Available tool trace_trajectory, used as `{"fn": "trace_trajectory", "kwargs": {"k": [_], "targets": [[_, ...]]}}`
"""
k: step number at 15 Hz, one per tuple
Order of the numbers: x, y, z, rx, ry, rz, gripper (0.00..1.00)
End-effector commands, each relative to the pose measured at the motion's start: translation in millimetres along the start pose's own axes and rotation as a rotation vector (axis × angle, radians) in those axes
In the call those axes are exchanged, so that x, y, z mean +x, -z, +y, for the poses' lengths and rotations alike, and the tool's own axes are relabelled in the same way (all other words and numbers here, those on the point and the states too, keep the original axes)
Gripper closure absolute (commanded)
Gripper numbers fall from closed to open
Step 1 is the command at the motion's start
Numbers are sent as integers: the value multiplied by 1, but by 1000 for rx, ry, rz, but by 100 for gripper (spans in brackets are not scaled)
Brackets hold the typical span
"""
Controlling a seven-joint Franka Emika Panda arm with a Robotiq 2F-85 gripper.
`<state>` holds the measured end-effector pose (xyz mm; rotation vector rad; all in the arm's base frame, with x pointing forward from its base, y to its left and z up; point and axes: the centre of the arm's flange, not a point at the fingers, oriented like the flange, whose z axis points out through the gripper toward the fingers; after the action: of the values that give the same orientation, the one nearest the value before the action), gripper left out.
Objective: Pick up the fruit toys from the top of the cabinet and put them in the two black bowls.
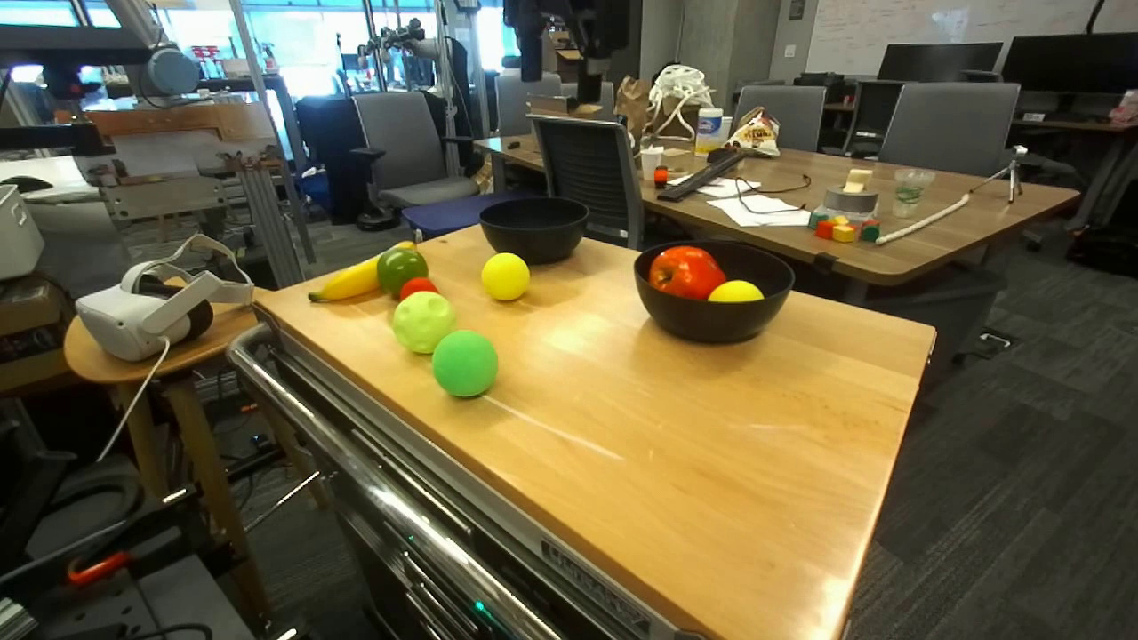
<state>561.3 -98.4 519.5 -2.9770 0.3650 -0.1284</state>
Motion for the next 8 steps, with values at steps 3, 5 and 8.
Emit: {"fn": "trace_trajectory", "kwargs": {"k": [3,5,8], "targets": [[-6,-19,-2,3,69,-24,0],[-10,-40,-12,18,150,-59,0],[-10,-67,-26,31,233,-105,0]]}}
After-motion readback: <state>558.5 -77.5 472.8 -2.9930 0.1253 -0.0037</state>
